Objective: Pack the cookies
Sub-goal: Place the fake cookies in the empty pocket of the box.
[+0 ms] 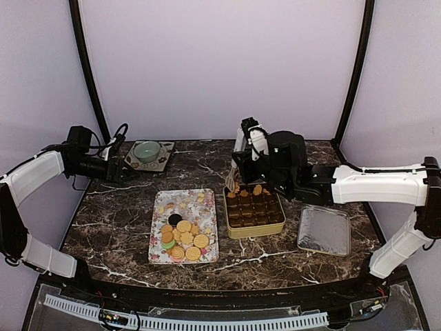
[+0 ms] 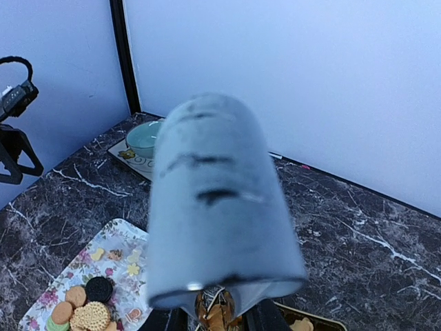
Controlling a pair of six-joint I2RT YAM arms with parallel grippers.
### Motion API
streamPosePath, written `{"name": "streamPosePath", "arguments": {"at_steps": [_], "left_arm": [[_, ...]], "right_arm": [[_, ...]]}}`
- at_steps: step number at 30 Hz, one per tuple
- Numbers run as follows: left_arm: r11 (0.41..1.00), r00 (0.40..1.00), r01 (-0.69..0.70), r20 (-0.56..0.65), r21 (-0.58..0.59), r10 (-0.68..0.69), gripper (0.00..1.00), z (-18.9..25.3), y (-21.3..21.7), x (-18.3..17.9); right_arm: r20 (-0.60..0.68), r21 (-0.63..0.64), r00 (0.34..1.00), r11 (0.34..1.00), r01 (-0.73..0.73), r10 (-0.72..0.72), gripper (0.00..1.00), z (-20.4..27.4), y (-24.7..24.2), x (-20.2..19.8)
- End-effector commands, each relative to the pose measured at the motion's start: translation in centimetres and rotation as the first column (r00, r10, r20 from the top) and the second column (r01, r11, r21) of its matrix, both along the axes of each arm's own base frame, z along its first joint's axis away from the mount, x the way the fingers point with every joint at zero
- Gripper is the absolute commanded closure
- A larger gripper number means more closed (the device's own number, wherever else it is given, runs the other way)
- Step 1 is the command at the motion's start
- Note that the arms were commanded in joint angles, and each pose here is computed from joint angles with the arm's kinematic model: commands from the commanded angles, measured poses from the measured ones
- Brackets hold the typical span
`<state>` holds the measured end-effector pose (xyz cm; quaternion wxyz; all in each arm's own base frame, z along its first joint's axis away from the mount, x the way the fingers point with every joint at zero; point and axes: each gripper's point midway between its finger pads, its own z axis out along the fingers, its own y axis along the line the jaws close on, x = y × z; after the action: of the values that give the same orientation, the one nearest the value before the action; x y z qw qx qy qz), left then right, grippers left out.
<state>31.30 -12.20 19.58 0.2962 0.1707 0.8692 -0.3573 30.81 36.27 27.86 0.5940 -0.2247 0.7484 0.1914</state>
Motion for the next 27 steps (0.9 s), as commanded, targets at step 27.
{"name": "streamPosePath", "arguments": {"at_steps": [27], "left_arm": [[1.000,1.000,0.002,0.014,-0.022,-0.001,0.22,1.2,-0.1,0.0]], "right_arm": [[-0.051,0.025,0.999,1.000,0.003,-0.002,0.69,-3.3,0.7,1.9]]}}
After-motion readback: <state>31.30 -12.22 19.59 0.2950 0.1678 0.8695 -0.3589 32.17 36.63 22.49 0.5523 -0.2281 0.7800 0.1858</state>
